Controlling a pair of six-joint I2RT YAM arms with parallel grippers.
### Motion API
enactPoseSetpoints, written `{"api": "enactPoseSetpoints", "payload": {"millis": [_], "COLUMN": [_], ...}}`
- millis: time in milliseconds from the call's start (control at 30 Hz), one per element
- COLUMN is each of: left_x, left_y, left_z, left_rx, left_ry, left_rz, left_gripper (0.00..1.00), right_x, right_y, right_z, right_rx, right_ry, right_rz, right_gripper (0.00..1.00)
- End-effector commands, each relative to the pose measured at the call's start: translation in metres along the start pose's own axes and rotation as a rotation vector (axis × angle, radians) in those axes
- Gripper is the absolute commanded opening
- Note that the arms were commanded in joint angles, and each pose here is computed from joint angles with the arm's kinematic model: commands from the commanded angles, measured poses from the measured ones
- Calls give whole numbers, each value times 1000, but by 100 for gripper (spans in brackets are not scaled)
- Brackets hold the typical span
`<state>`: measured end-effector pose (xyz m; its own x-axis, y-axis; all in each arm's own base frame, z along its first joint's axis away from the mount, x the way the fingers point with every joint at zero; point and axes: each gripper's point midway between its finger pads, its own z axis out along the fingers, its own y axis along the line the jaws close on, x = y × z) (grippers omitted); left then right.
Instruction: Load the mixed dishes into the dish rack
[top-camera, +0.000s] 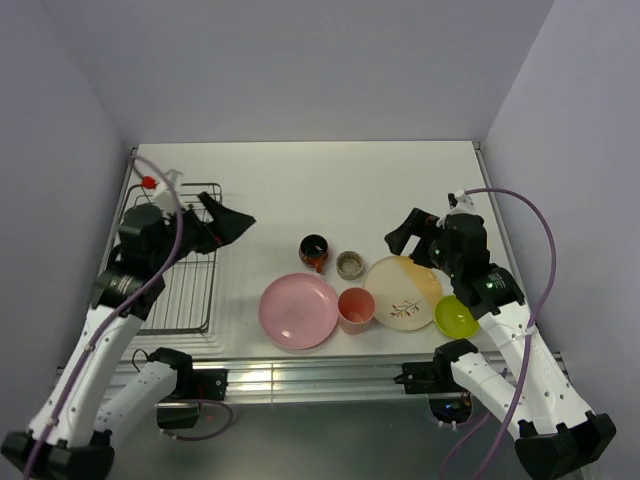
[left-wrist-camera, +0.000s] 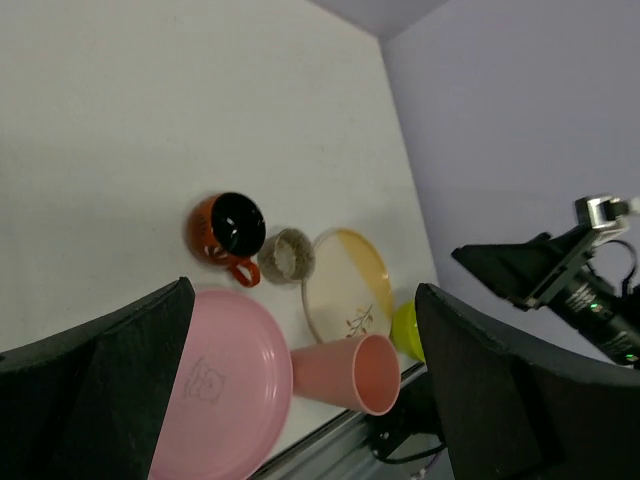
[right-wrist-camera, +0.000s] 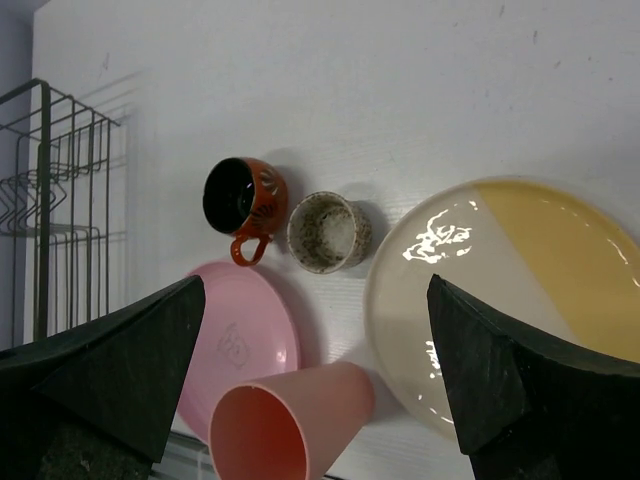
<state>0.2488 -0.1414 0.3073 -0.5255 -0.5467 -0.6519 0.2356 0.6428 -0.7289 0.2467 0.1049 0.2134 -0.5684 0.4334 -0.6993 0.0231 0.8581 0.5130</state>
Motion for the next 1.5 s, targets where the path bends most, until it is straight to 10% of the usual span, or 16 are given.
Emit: {"api": "enactPoseSetpoints", "payload": {"millis": [0, 1233, 1467], "left_x": [8, 133, 131], "left_y": [-20, 38, 66], "left_z": [26, 154, 186], "left_rx": [-47, -548, -600], "left_ry": [32, 310, 364], "left_rz": [92, 345, 336], "left_gripper": [99, 94, 77], "right_x": [-19, -9, -12], "right_y": [-10, -18, -17], "right_z": [-2, -4, -9], "right_rx": [68, 95, 100], "right_ry": [-88, -51, -57], "right_rz": [25, -4, -12], "right_gripper": [100, 98, 98]}}
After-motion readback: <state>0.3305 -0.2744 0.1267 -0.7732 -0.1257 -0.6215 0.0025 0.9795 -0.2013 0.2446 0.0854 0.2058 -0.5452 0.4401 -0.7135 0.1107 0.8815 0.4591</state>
